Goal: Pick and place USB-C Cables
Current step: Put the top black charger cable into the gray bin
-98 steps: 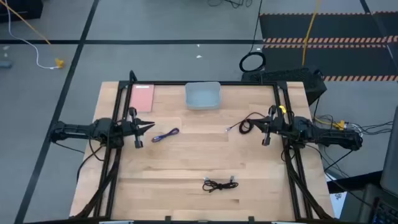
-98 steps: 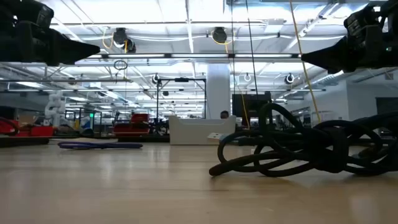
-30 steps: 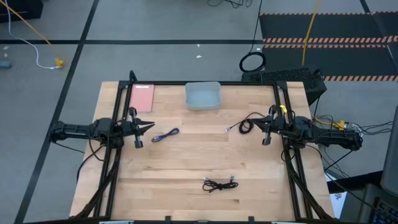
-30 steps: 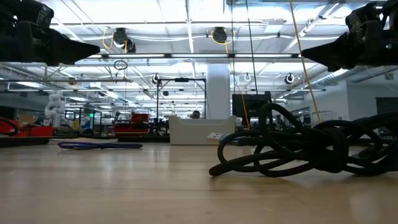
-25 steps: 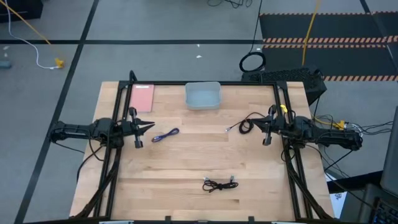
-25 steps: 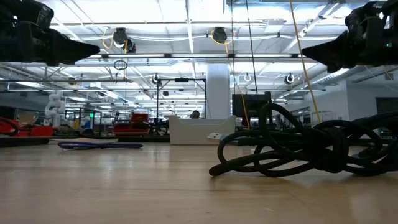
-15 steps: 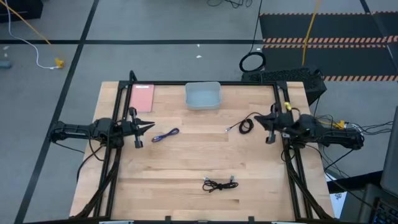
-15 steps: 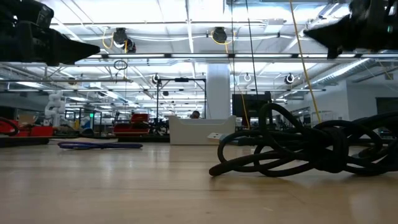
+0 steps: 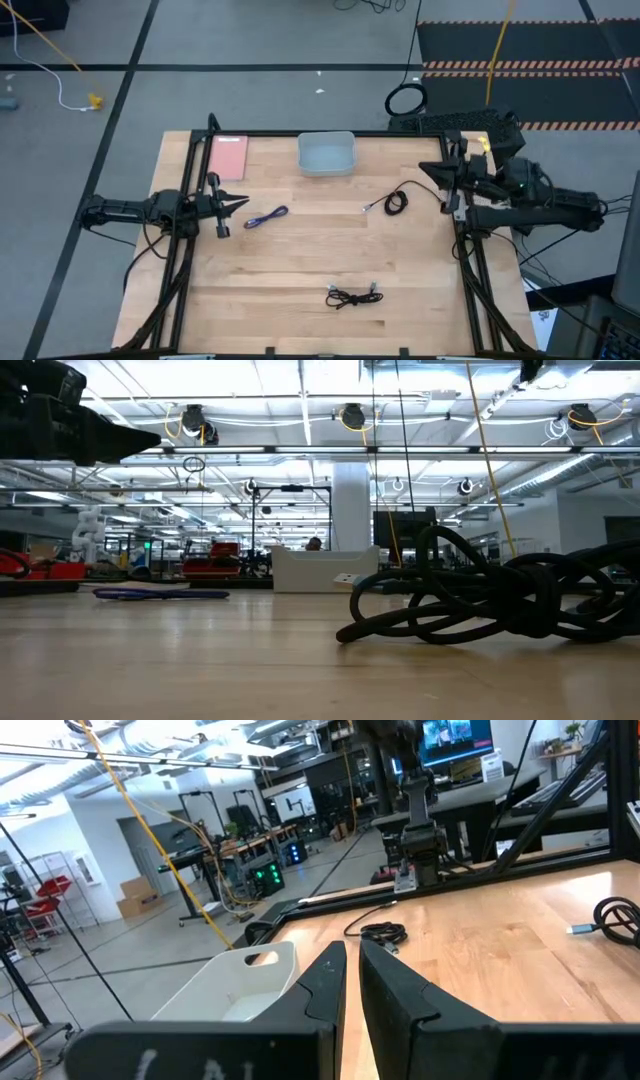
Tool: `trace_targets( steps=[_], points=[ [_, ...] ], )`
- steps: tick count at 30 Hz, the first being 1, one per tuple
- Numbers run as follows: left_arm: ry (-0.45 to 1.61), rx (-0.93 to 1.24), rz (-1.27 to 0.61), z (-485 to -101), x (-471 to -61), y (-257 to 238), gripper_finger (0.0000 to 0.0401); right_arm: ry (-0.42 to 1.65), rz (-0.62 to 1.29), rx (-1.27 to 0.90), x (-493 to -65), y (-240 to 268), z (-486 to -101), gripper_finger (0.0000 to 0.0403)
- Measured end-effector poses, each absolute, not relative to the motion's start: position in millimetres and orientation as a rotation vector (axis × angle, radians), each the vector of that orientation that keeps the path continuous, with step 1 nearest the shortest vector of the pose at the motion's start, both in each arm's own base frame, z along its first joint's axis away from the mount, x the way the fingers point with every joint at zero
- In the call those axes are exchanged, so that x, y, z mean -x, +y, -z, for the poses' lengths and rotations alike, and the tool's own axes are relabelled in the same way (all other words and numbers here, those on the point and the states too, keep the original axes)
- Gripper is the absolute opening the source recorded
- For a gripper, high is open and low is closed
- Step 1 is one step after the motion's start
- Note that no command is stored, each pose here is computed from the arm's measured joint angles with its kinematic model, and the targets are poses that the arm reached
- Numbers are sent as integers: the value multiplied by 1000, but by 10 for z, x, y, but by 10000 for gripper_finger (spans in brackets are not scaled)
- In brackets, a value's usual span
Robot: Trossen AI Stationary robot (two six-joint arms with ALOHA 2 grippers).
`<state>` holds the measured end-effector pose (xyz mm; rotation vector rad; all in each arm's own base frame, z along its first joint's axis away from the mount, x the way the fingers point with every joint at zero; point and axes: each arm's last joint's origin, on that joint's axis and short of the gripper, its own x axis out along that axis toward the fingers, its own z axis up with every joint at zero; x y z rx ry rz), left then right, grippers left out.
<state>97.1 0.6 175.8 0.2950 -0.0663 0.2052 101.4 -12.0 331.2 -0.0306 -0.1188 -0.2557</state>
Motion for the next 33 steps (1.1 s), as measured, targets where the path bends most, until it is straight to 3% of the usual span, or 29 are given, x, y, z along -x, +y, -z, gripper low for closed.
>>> trace_targets(
  steps=[9,17,33],
  points=[
    [-69,-287,-205,-1761,-971,6,37,130,257,-16,-1408,-146,-3734,0],
    [-76,-198,-201,-1759,-971,6,37,389,305,-16,-1731,-216,-3832,0],
    [-127,-48,-167,-1793,-968,-2,37,897,440,-80,-2088,-554,-3308,0]
  ],
)
